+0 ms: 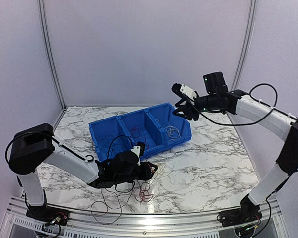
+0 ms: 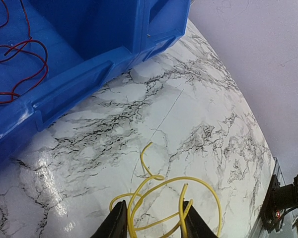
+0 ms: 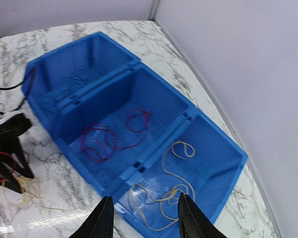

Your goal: Untangle the cables

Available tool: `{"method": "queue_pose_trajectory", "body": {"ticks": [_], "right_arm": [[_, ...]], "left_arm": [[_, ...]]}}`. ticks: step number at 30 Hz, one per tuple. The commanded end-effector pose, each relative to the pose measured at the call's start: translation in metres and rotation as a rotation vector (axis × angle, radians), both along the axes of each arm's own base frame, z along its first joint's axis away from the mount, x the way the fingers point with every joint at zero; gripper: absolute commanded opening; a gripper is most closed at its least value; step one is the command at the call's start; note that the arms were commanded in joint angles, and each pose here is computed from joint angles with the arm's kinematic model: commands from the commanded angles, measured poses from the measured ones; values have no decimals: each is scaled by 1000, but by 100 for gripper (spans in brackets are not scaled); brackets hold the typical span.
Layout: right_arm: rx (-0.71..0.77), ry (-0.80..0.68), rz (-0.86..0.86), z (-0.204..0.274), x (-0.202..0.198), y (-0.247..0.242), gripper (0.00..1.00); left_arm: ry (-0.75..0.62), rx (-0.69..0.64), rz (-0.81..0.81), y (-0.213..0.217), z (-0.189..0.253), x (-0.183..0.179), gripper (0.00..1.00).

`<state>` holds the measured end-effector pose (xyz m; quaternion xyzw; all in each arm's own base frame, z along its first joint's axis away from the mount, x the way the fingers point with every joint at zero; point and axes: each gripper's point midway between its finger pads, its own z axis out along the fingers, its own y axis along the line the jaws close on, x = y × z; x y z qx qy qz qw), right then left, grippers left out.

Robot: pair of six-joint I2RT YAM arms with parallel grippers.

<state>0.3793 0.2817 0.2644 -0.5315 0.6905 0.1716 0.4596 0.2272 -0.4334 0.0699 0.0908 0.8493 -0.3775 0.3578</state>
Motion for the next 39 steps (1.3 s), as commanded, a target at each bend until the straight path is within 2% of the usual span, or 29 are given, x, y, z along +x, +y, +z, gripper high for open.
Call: {"method": "queue_pose_trajectory", "body": {"ticks": [1,4,7,11,18,25,27,29,33,36,39], "right_arm": [[56,188,281,-35,-99,29,45],[-34,211,438,-65,-155,38,51],[-154,149,506,-93,-183,36,54],[-255,48,518,-110,-192,30,55],[-316,-28,536,-113,-200,30,56],[-402,-167,500,-125,-197,32,52],[-410,-207,475,-123,-194,33,46],[-396,-232,443,-116,-190,35,34],[-365,-288,358,-98,-176,36,2],[-342,-307,307,-85,-167,36,0],[-273,-264,319,-61,-169,40,0]], "left_arm": [[-62,-105,-46,-11,39,-3,36],[-81,-152,-77,-17,51,-6,36],[-92,-185,-113,-24,62,-9,35],[-75,-215,-141,-32,66,-12,31],[-39,-260,-151,-36,72,-14,27],[-5,-318,-170,-38,79,-15,25],[-4,-325,-167,-37,79,-15,24],[-2,-325,-165,-37,78,-14,24],[13,-324,-158,-37,72,-13,24],[19,-324,-155,-39,68,-12,27],[30,-313,-151,-40,60,-11,37]]}}
